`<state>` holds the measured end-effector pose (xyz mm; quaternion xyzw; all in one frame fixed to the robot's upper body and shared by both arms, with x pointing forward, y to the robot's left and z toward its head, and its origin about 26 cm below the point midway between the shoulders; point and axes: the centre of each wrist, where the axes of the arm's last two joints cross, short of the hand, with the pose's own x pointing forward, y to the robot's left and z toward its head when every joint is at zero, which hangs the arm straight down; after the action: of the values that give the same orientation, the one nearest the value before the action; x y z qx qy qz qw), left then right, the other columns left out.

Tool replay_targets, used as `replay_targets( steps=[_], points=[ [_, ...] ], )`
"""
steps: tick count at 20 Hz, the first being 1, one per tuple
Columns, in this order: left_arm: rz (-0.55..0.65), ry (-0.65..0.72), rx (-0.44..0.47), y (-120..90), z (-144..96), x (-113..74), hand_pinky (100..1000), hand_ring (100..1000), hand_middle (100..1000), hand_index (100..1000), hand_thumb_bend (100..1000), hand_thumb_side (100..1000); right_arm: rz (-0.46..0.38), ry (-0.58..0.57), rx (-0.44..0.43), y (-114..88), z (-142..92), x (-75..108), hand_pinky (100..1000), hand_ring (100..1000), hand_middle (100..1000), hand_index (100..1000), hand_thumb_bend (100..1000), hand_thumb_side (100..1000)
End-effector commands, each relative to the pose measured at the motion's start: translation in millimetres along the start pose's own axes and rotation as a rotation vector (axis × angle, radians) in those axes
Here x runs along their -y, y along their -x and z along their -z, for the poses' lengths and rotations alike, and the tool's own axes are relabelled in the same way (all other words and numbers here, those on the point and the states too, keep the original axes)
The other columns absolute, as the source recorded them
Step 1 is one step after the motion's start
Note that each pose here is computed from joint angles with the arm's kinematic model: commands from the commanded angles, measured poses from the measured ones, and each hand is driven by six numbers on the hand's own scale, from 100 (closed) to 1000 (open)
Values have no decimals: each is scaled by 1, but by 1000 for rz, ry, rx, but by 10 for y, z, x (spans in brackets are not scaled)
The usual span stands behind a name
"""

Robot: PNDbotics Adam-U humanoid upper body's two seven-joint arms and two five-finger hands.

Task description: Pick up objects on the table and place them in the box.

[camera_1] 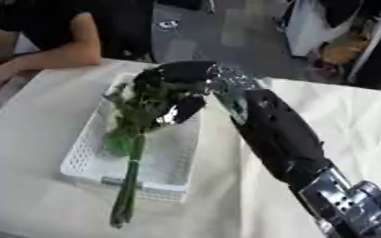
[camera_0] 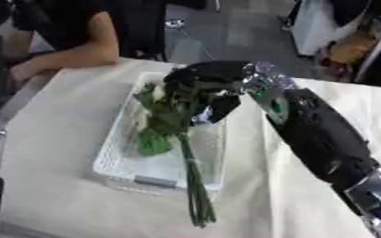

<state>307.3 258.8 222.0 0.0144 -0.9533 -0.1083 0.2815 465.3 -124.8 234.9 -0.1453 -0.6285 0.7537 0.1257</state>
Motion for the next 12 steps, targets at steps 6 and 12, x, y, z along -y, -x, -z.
replay_targets(
  steps=[6, 12],
  points=[
    [40, 9, 16, -58, 22, -75, 481, 577, 672, 702, 100, 786, -261, -166, 265, 82, -513, 738, 1000, 1000, 1000, 1000, 455, 475],
    [45, 9, 15, -57, 17, -82, 482, 577, 672, 702, 100, 785, -234, -148, 247, 162, -596, 741, 1000, 1000, 1000, 1000, 397, 436]
  ],
)
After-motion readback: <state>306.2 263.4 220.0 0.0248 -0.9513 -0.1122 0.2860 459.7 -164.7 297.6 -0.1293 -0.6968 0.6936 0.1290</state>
